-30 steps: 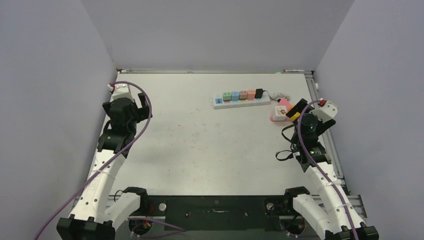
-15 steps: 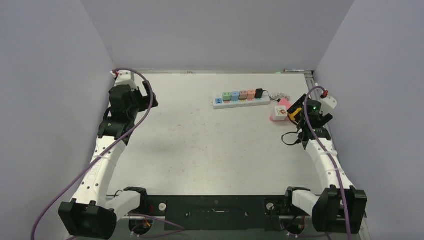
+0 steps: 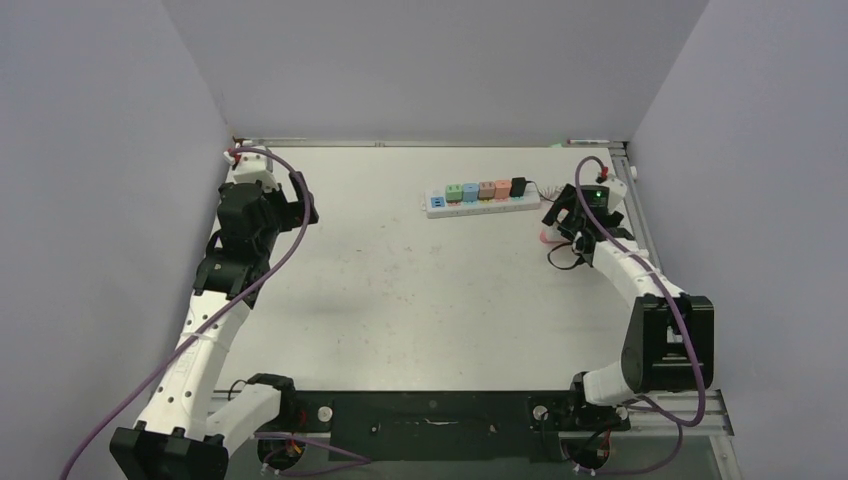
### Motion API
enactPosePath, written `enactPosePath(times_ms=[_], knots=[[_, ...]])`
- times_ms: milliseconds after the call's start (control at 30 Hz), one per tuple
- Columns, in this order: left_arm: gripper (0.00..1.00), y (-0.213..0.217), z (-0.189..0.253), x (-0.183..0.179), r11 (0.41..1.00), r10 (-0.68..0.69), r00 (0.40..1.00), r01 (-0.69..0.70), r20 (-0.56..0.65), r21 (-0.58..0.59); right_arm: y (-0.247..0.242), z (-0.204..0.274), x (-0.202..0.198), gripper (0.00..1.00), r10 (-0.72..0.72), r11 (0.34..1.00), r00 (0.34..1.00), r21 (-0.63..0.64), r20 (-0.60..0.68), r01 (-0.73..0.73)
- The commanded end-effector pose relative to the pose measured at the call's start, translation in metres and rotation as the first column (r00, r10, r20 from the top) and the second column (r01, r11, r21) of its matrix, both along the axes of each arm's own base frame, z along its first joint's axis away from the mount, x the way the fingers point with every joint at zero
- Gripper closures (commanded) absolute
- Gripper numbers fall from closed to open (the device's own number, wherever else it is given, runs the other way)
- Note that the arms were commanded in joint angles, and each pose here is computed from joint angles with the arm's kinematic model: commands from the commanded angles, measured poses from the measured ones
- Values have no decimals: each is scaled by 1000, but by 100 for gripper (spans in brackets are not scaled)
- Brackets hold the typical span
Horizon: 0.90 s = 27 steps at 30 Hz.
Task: Pull the plug off the socket
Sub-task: Move the socket to the center of the board.
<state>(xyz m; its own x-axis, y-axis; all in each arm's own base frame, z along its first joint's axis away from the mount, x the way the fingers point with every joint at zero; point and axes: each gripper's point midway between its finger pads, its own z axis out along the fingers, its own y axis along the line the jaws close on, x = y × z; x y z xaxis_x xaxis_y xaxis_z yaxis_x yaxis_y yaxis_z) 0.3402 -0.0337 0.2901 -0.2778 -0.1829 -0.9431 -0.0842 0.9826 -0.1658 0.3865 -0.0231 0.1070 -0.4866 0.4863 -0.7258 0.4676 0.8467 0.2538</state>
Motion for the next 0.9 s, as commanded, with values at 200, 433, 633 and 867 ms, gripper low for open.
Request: enactPosePath(times_ms=[200, 433, 633, 867], knots=[[4, -2, 18, 5, 1000, -9, 998, 9, 60, 11, 18, 8, 25, 10, 49, 976, 998, -209, -34, -55], [4, -5, 15, 7, 1000, -23, 998, 22, 52, 5, 24, 10, 29, 10, 127, 934, 988, -325, -93, -150], [4, -7, 12, 7, 1000, -28, 999, 28, 46, 5, 10, -3, 37, 10, 140, 889, 973, -410, -183, -205], [4, -6, 5, 11, 1000, -25, 999, 25, 28, 11, 12, -18, 42, 10, 184, 873, 958, -411, -222, -263]])
